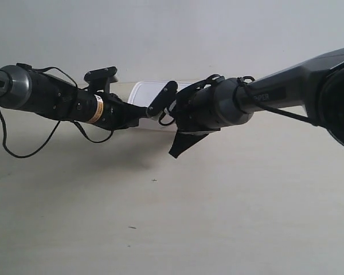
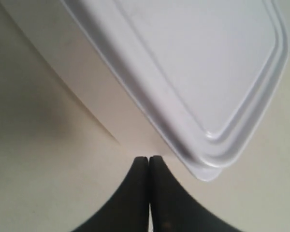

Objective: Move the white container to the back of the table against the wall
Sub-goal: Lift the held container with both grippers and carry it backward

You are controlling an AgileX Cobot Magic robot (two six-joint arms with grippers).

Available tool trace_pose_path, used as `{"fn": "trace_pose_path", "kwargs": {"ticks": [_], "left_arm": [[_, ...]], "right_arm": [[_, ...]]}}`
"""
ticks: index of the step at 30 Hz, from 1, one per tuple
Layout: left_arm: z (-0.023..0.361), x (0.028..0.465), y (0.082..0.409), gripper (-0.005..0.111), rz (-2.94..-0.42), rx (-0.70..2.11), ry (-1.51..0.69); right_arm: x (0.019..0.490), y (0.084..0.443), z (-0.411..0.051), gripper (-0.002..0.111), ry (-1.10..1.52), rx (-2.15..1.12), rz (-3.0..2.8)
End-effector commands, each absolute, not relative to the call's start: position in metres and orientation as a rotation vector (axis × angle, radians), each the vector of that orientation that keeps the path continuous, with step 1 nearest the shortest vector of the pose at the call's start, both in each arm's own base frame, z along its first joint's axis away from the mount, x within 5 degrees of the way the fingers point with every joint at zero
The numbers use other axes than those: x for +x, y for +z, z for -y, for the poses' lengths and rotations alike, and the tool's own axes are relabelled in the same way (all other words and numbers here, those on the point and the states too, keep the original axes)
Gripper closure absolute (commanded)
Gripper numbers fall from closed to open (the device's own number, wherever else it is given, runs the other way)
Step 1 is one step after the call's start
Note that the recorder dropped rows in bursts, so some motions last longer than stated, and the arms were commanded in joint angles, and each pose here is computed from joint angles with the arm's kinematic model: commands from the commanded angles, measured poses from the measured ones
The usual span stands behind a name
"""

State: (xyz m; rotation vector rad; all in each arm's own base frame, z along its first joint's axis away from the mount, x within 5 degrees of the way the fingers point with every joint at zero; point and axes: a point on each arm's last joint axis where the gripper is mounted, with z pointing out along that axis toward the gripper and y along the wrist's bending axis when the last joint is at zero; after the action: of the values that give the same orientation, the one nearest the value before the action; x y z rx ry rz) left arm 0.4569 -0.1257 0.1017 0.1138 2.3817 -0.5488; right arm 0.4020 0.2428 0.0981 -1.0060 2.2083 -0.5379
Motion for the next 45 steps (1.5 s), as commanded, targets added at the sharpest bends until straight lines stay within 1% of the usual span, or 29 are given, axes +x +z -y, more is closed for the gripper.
{"fn": "trace_pose_path", "kwargs": {"ticks": [1,8,15,26,38,45], "left_arm": [[0.135,0.458,0.107,0.107,-2.37,0.151,-0.625],[0.126,0.466,0.098,0.107,-2.381,0.144,-0.678],[0.118,0.472,0.097,0.107,-2.369,0.125,-0.658],[0.119,0.479,0.094,0.107,-2.359,0.13,-0.667],[0.118,0.484,0.099,0.107,-2.336,0.128,-0.644],[0.119,0.49,0.095,0.107,-2.325,0.157,-0.647]], "right_arm": [[0.409,0.096,-0.249,0.108,-0.505,-1.041,-2.165],[0.415,0.089,-0.242,0.108,-0.531,-1.056,-2.162],[0.417,0.091,-0.244,0.108,-0.514,-1.085,-2.11],[0.425,0.092,-0.235,0.108,-0.513,-1.066,-2.1],[0.432,0.092,-0.233,0.108,-0.415,-1.076,-2.081],[0.441,0.084,-0.234,0.108,-0.416,-1.044,-2.094]]}}
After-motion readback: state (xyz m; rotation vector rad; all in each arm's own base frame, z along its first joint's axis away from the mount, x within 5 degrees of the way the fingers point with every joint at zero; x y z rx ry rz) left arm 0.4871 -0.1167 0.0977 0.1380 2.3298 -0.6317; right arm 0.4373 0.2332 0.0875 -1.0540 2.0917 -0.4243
